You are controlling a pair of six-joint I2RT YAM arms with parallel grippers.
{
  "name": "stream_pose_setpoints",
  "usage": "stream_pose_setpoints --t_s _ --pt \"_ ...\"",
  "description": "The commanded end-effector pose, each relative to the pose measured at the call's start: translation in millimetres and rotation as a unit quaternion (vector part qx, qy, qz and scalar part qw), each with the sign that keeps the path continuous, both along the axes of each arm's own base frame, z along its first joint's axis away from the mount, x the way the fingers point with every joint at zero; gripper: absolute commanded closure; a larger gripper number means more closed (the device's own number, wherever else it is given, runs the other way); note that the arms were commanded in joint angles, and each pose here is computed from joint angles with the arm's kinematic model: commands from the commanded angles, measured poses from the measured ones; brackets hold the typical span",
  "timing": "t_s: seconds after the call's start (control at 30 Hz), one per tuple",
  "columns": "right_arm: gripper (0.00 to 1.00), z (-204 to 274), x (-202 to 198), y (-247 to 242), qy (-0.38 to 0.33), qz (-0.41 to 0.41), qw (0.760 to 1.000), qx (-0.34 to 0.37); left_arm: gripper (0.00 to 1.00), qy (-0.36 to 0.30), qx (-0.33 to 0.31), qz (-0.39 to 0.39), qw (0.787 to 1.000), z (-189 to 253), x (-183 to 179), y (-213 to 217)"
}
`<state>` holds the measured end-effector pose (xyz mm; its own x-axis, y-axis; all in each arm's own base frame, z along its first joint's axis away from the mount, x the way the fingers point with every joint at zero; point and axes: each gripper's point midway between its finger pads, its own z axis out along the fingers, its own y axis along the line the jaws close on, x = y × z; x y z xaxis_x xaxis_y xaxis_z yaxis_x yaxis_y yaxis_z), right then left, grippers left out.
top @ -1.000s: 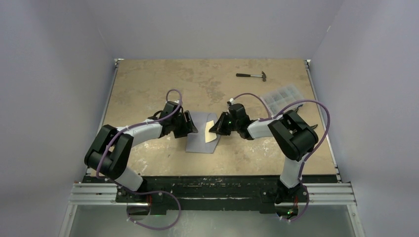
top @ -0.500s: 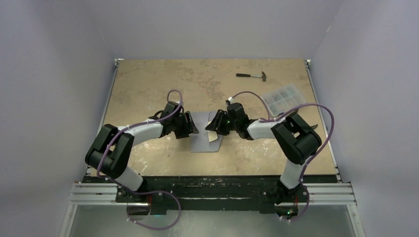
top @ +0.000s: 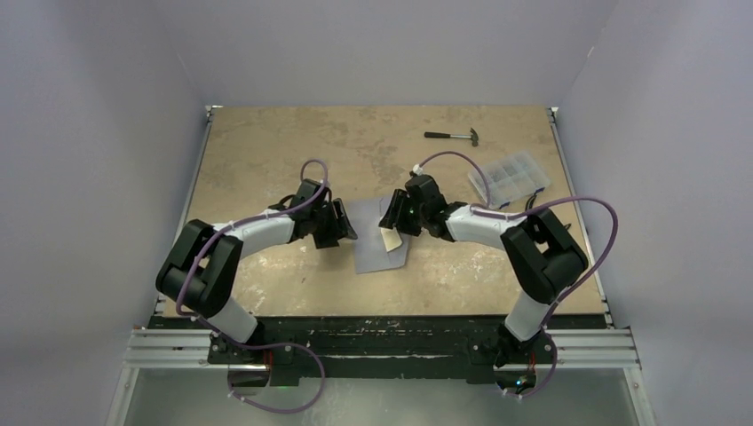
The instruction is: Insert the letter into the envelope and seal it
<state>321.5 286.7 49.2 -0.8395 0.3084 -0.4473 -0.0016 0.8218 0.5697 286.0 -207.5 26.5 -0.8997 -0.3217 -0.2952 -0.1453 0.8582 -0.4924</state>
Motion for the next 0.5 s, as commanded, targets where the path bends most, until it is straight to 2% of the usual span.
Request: stream_pose_setpoints --t_s 0.0,0.1,0.23,0.47 --pt "0.48 -14.2 7.8 -13.0 0.002 0.001 0.998 -0.068 0.44 0.063 0.034 0.005 0.997 -34.6 -24.6 13.9" --pt "0.58 -26.4 8.0 -13.4 0.008 0.014 0.996 -0.085 0.44 0.071 0.027 0.003 0.997 -38.3 -25.8 10.9" --pt "0.73 -31.4 3.7 -6.1 0.018 0.028 0.997 -0.072 0.46 0.086 0.007 -0.001 0.996 -43.2 -28.8 2.4" --pt "0.81 -31.9 -7.3 10.6 0.034 0.054 0.998 -0.024 0.52 0.104 0.002 -0.002 0.995 -55.1 -31.9 -0.8"
